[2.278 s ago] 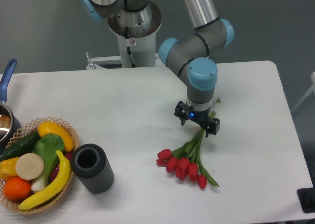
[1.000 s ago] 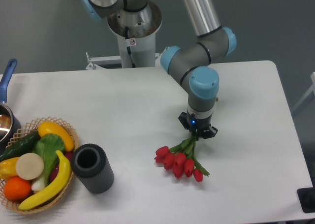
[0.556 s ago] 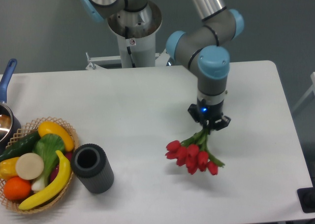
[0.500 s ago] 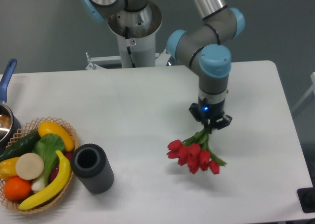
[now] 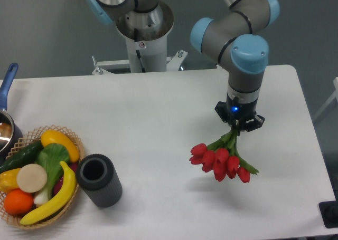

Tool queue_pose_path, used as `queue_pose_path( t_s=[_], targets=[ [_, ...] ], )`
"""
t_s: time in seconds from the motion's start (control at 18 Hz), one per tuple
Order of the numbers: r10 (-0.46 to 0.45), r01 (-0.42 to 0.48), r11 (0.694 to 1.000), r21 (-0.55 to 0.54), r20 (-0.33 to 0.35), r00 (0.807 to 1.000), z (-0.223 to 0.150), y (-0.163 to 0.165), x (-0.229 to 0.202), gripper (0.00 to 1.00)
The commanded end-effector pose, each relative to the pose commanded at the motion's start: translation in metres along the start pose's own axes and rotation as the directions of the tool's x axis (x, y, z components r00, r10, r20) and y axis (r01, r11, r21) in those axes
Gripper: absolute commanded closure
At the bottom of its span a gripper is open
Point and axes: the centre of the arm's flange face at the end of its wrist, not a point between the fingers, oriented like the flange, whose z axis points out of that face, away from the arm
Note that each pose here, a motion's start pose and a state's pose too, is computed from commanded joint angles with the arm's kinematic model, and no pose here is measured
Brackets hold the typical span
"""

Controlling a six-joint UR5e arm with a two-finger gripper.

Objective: Pick up the flowers from the table
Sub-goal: 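Lift the gripped red tulip bunch up off the table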

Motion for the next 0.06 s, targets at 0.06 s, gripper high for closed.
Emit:
queue_pose_path(
  t_s=[0.06],
  targets=[
    [0.003,-0.003,1.000,0.000,0.000,1.000,-0.0001,-0.0016,0.0010,1.00]
  ],
)
